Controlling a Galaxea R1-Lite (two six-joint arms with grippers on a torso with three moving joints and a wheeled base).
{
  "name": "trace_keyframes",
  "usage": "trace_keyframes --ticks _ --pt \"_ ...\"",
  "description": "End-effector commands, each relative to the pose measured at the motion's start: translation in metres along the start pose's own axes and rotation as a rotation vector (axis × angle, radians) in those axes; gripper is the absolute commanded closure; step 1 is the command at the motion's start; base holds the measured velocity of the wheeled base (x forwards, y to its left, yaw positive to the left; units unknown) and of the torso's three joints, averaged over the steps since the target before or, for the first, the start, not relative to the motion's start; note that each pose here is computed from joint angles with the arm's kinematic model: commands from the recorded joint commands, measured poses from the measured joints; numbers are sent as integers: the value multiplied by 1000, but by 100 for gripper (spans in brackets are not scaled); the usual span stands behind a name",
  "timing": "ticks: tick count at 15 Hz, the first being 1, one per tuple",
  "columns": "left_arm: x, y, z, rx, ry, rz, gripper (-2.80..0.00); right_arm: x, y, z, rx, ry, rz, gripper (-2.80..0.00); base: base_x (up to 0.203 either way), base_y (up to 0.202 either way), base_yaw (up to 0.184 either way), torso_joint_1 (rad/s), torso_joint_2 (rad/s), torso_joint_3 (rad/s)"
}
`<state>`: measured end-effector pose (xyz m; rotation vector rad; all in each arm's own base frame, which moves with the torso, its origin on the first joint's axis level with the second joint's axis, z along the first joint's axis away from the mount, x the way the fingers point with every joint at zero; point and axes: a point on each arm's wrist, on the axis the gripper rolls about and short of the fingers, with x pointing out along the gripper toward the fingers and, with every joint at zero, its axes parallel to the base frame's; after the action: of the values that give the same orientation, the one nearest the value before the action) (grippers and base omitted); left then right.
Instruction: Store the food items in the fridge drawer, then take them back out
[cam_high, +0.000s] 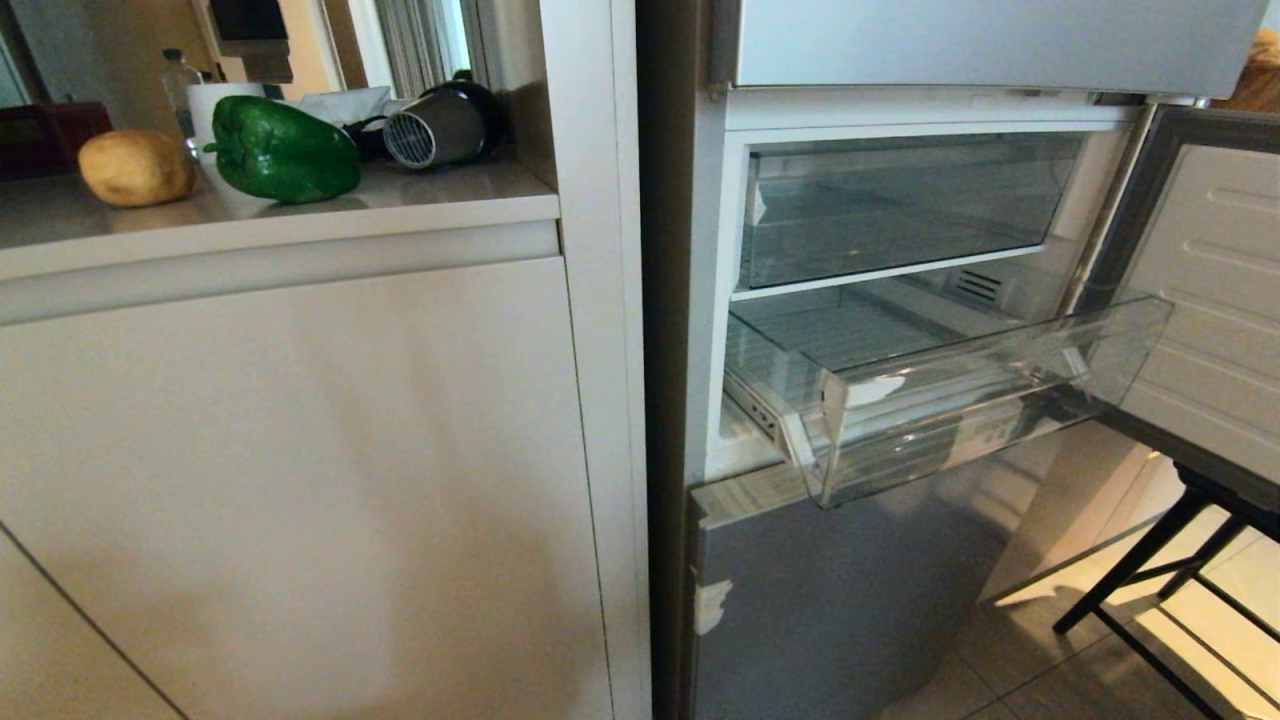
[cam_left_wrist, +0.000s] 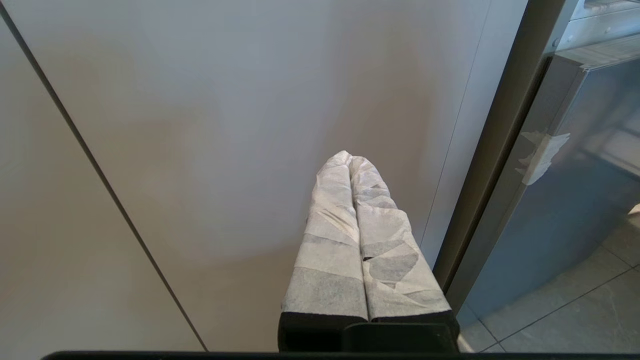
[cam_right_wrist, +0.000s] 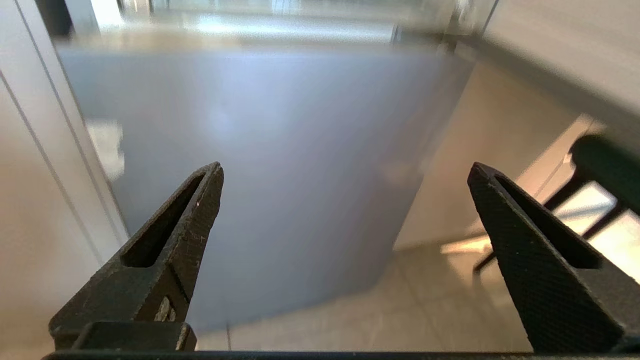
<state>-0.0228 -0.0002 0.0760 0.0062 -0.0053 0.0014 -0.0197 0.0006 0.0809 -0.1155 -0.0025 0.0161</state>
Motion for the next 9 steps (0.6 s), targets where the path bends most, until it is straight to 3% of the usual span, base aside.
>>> trace_keyframes --ticks 1,2,3,9 --pt "0 0 -1 0 2 0 0 -3 1 -5 -1 1 4 -280 0 0 0 0 0 0" --pt "0 0 -1 0 2 0 0 -3 1 -7 -2 16 7 -280 0 0 0 0 0 0" --pt "0 0 -1 0 2 0 0 -3 1 -7 -1 16 7 0 0 0 0 0 0 0" --pt "0 0 -1 0 2 0 0 -3 1 -7 7 17 4 0 0 0 0 0 0 0"
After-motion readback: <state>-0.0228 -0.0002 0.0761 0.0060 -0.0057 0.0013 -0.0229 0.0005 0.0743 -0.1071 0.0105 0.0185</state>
